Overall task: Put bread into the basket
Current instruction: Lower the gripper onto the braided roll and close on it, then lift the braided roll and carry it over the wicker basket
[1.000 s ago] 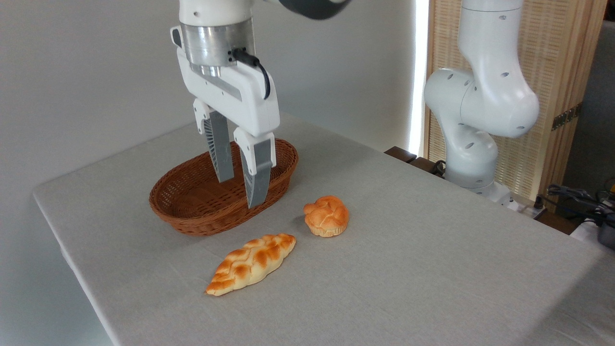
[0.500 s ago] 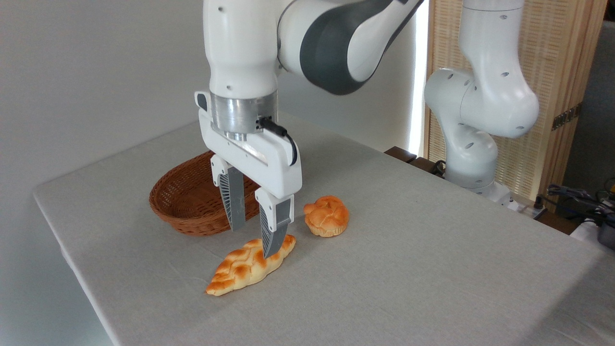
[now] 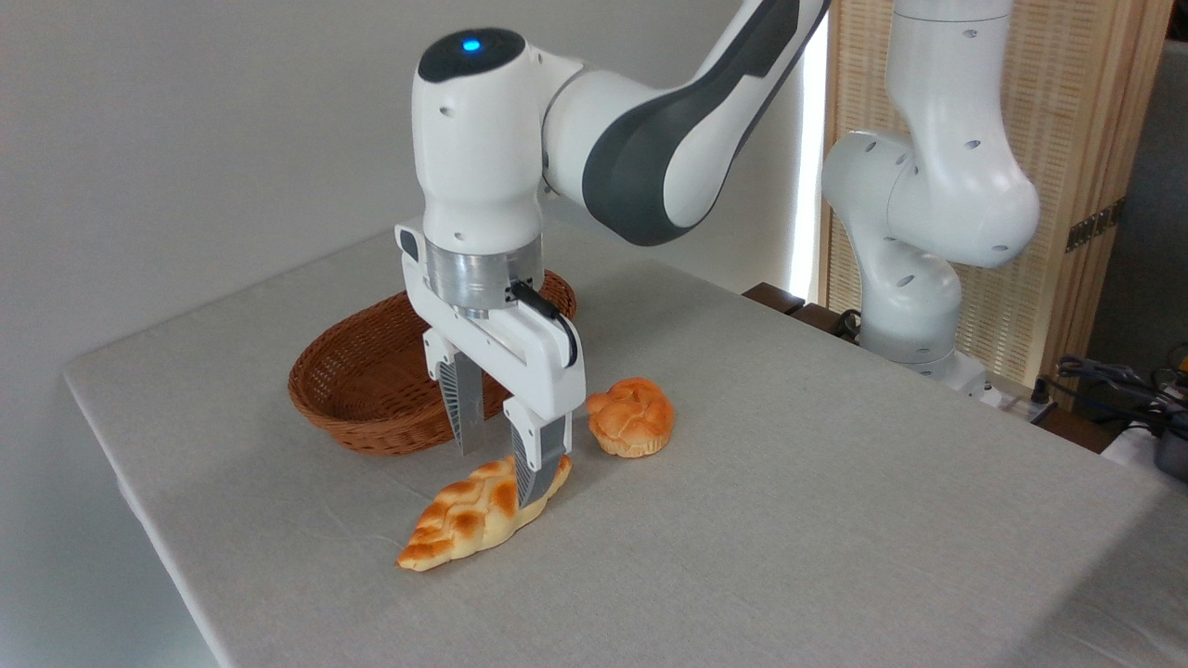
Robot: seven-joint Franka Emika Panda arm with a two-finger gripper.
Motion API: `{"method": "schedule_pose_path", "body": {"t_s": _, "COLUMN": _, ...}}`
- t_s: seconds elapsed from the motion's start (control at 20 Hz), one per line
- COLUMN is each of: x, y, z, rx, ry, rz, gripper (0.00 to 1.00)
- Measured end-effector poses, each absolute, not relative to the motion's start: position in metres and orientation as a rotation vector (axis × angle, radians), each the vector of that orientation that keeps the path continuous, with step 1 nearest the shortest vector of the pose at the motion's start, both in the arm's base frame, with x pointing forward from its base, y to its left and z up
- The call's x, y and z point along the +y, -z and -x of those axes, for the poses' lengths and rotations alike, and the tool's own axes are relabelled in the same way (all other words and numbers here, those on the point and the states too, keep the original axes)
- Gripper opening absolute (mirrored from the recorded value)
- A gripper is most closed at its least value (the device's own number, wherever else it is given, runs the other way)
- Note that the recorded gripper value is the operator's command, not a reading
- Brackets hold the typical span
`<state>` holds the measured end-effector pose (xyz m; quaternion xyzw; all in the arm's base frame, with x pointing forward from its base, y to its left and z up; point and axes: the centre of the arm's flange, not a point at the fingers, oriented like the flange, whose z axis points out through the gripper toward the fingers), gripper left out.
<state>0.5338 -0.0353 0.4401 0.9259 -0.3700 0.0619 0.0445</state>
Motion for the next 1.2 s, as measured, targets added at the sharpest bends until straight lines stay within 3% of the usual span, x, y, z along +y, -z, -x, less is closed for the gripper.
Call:
{"method": "schedule_pose_path", "body": {"t_s": 0.25, "x": -0.052, "y": -0.417, "z": -0.532, "rx": -1.171, "ry": -0.188, "rz": -2.819, "gripper": 1.0}}
{"method": "schedule_pose_path", "body": {"t_s": 0.3, "x": -0.054, "y": -0.412, "z": -0.531, "rx": -1.173, "ry": -0.19, "rz": -2.82, "gripper": 0.95}}
{"method": "schedule_pose_path", "body": {"t_s": 0.45, "x": -0.054, "y": -0.402, "z": -0.53, "rx": -1.171, "ry": -0.176, "rz": -2.82, "gripper": 0.59}}
{"method": "schedule_pose_path", "body": {"t_s": 0.75, "x": -0.053, "y": -0.397, "z": -0.528, "rx": -1.289, "ry": -0.172, "rz": -2.772, "gripper": 0.27}}
{"method": "schedule_pose_path", "body": {"t_s": 0.9, "x": -0.051, "y": -0.396, "z": -0.528, "rx": -1.293, "ry": -0.171, "rz": -2.771, "gripper": 0.22}}
{"method": "schedule_pose_path", "body": {"t_s": 1.2, "x": -0.049, "y": -0.397, "z": -0.529, "rx": -1.289, "ry": -0.175, "rz": -2.773, "gripper": 0.22}}
